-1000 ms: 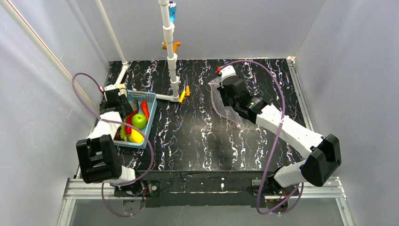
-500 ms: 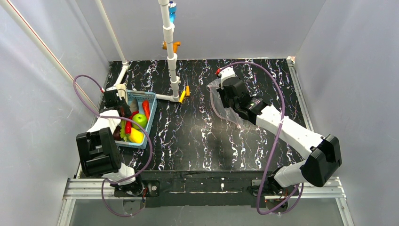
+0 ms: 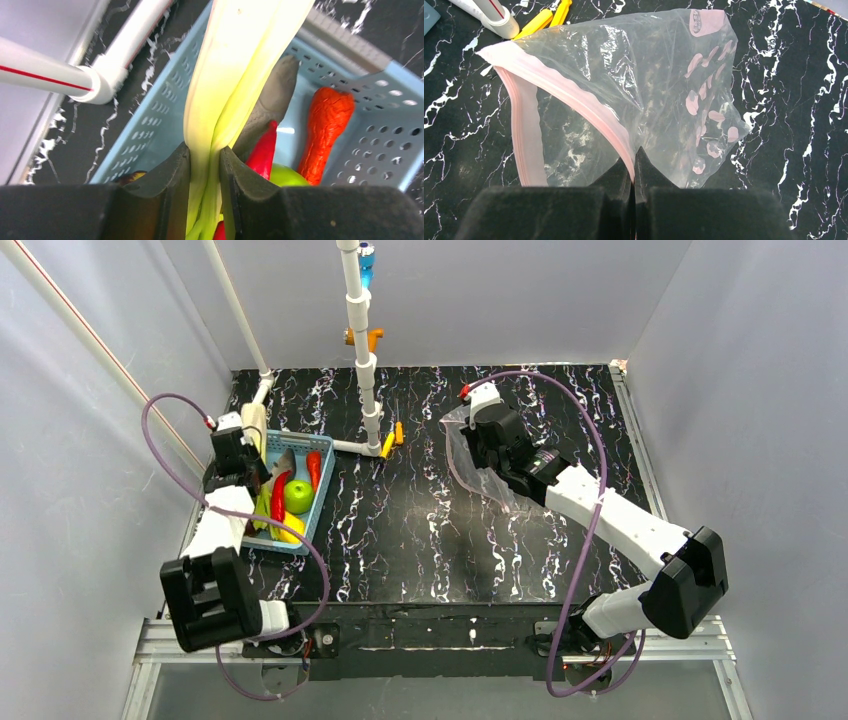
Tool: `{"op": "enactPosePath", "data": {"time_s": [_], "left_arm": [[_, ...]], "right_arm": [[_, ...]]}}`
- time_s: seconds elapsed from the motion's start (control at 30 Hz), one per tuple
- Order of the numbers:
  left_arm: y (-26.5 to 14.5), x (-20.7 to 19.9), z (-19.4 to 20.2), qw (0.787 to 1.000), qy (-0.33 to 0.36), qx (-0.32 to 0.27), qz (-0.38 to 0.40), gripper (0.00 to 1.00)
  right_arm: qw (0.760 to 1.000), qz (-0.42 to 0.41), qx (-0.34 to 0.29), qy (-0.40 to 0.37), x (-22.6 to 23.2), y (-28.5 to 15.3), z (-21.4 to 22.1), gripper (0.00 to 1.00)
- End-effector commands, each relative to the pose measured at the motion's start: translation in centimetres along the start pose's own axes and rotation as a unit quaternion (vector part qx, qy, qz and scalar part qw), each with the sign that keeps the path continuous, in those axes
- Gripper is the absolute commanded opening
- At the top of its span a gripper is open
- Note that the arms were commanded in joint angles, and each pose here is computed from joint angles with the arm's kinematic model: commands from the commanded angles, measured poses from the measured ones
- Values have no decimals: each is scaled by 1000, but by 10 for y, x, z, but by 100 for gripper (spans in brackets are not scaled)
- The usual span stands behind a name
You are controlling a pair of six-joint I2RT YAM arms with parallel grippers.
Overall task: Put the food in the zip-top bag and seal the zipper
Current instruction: Pick up the fake vegetable from the bin.
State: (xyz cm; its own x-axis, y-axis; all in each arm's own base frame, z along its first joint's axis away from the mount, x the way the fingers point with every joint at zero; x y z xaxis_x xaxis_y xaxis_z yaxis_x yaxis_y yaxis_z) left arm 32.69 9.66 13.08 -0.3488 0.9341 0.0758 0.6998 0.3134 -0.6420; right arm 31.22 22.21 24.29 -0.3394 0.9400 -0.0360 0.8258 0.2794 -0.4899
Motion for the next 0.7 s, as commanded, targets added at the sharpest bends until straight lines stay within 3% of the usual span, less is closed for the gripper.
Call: {"op": "enactPosePath", "data": {"time_s": [0.0,0.17,0.37,0.5,0.67], "left_arm": [[-26,8,-29,997,10,-77,-18,13],[-59,15,-42,993,13,-109,-36,8],[-131,13,-77,988,-5,-152,-22,0],[-178,-7,-84,986,-54,-143,61,0],[-207,-59,-43,969,-61,-58,233,0]], "right_arm": [[999,-14,-32,3,3,-8,-15,1],[999,-13,-33,4,2,-10,-16,1],[999,-20,-32,7,5,-10,-16,1],[999,-20,-29,7,5,-8,-16,1],[999,-4,-30,12,1,-10,-17,1]]}}
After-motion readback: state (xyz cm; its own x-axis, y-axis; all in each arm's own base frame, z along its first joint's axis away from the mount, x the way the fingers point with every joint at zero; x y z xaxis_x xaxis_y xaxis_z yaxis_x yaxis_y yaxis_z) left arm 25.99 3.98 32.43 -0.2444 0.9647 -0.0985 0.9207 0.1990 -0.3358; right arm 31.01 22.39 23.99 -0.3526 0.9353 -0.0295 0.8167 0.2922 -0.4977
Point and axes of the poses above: each gripper's point midway between its finger pads, its own y axis out along the fingers, its own x axis along the line the jaws close on, z = x × y, the point moved 3 cm from there along -y, back along the fingers, and after that the axes turned 6 degrees about y, right-handed, at the moved point
